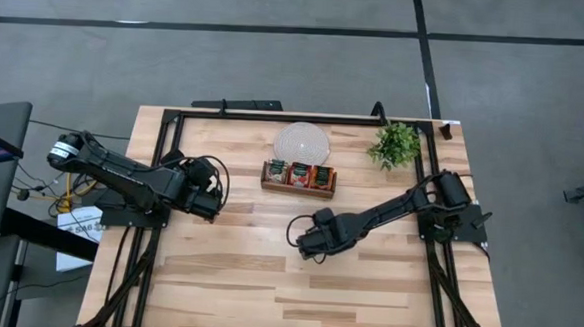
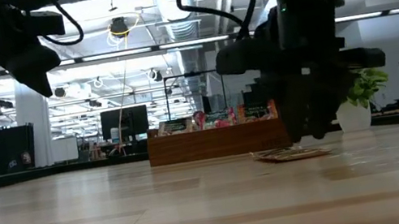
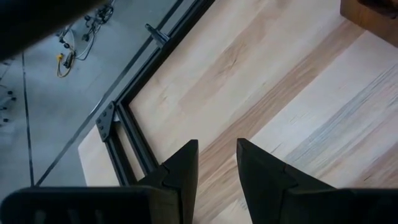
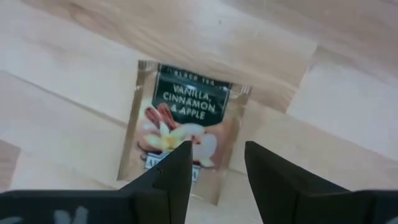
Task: Pick & Place Tea
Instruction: Put the brown tea bag into the left compartment of the wooden organizer
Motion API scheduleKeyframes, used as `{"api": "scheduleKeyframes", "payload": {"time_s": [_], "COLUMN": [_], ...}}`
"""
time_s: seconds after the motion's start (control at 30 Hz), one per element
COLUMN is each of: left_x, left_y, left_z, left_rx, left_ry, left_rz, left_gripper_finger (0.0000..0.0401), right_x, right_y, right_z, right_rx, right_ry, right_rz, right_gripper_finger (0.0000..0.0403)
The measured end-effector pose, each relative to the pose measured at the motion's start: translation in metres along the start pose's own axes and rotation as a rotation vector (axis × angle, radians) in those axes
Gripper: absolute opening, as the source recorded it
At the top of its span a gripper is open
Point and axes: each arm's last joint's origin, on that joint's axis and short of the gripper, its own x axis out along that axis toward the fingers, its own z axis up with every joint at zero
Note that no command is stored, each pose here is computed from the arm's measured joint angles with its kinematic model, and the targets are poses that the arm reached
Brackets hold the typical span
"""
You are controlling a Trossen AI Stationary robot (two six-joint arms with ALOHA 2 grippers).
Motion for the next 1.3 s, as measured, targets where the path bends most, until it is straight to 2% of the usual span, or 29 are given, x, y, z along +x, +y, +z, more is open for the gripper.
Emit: {"api": "scheduleKeyframes", "payload": {"time_s": [0.43,0.73,0.87,1.3], "left_x": [0.0,0.0,0.0,0.0], "left_y": [0.0,0.0,0.0,-0.001], "left_z": [0.0,-0.001,-0.001,-0.001], "left_rx": [-0.001,-0.001,-0.001,-0.001], "left_ry": [0.012,0.022,0.022,0.031], "left_rz": [-0.007,-0.013,-0.013,-0.018], "left_gripper_finger": [0.0103,0.0103,0.0103,0.0103], "right_x": [0.009,0.023,0.024,0.024], "right_y": [-0.008,-0.013,-0.014,-0.015], "right_z": [0.005,0.0,-0.001,-0.001], "right_rx": [0.03,0.081,0.081,0.063], "right_ry": [-0.069,-0.056,-0.048,-0.039], "right_rz": [-0.035,0.004,-0.002,-0.011], "right_gripper_finger": [0.0147,0.0144,0.0122,0.0004]}}
